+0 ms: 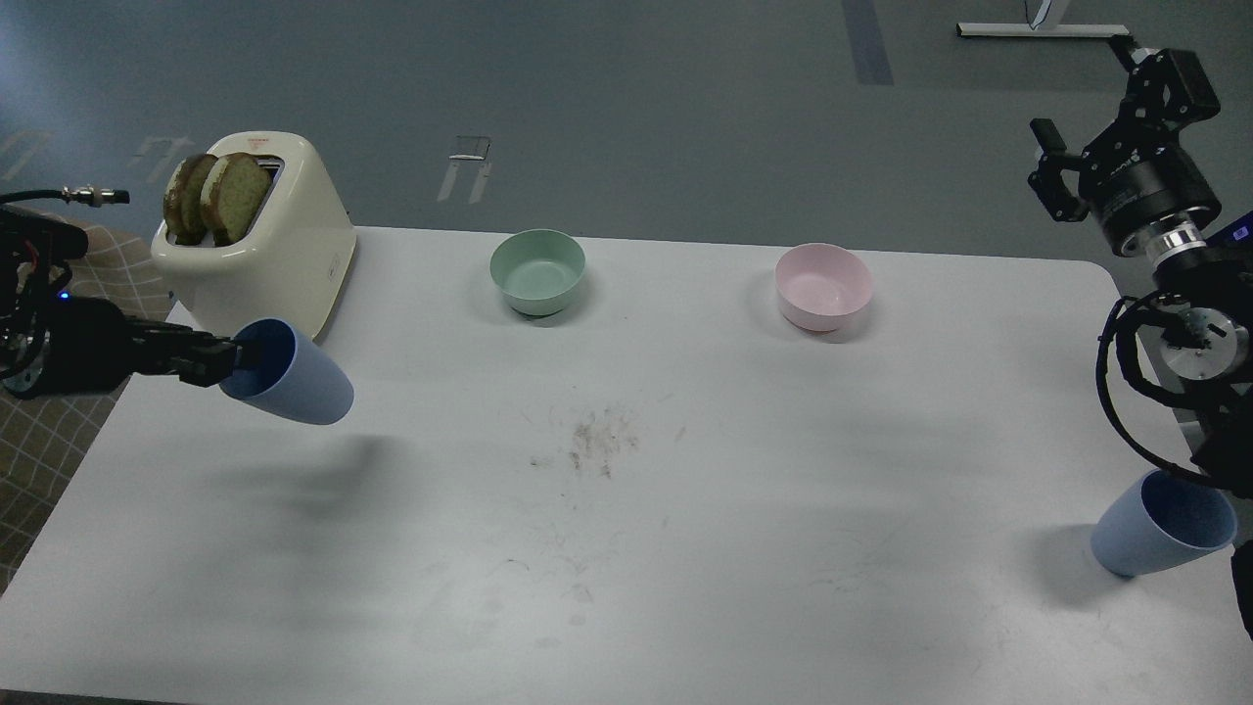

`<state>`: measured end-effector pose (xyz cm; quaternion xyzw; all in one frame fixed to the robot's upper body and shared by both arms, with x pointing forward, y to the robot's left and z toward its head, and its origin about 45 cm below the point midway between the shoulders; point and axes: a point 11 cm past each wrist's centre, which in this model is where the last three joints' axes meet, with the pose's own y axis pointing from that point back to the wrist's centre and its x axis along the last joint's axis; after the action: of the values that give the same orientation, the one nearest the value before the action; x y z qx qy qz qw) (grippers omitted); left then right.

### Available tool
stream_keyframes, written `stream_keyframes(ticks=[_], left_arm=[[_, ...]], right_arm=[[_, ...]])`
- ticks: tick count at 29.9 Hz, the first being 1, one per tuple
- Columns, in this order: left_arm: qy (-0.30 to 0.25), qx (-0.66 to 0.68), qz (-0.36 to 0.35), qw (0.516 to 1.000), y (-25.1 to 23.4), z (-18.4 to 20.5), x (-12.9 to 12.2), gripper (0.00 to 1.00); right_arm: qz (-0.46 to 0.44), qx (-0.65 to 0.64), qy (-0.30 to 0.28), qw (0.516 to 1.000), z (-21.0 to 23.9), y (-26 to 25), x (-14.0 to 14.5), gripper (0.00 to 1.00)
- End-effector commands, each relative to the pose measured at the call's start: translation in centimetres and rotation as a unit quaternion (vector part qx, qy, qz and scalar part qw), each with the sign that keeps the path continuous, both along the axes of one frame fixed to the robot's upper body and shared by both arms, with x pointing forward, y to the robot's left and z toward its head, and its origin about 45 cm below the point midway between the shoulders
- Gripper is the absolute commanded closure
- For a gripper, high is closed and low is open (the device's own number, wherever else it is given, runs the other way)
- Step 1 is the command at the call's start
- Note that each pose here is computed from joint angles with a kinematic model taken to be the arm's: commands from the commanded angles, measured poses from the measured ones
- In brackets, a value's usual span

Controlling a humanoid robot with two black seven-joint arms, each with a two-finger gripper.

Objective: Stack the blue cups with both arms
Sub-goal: 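Lift the blue cup with the left gripper and set it upright mid-table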

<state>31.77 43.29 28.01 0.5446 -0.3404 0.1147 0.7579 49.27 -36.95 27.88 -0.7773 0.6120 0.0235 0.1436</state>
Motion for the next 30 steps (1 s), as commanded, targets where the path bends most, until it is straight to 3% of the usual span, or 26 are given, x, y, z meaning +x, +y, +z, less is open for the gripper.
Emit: stream_keyframes(ticks=[1,9,15,23,30], left_arm=[[-0.059,-0.018,-0.078,0.995,-5.2,4.3,1.7,1.0],[-0.137,-0.037,-0.236,0.961,-17.6,6.5,5.4,1.0],[-0.136,-0.07,-0.311,0.938,-25.8,4.4,5.8,1.0],[-0.097,-0.076,-0.377,0.918,-33.6,-0.5,3.9,1.0],[-0.077,-0.034,-0.384,0.92,-34.2,-2.8,4.7,1.0]], right_arm=[[0.011,-0.005,-0.044,0.999,4.7,1.0,1.6,0.0],[0.057,-0.039,-0.133,0.989,15.3,5.5,3.9,0.0],[0.1,-0.087,-0.161,0.978,19.2,9.7,4.3,0.0],[0.114,-0.102,-0.174,0.973,20.9,11.2,4.3,0.0],[0.116,-0.102,-0.173,0.973,20.8,11.3,4.3,0.0]])
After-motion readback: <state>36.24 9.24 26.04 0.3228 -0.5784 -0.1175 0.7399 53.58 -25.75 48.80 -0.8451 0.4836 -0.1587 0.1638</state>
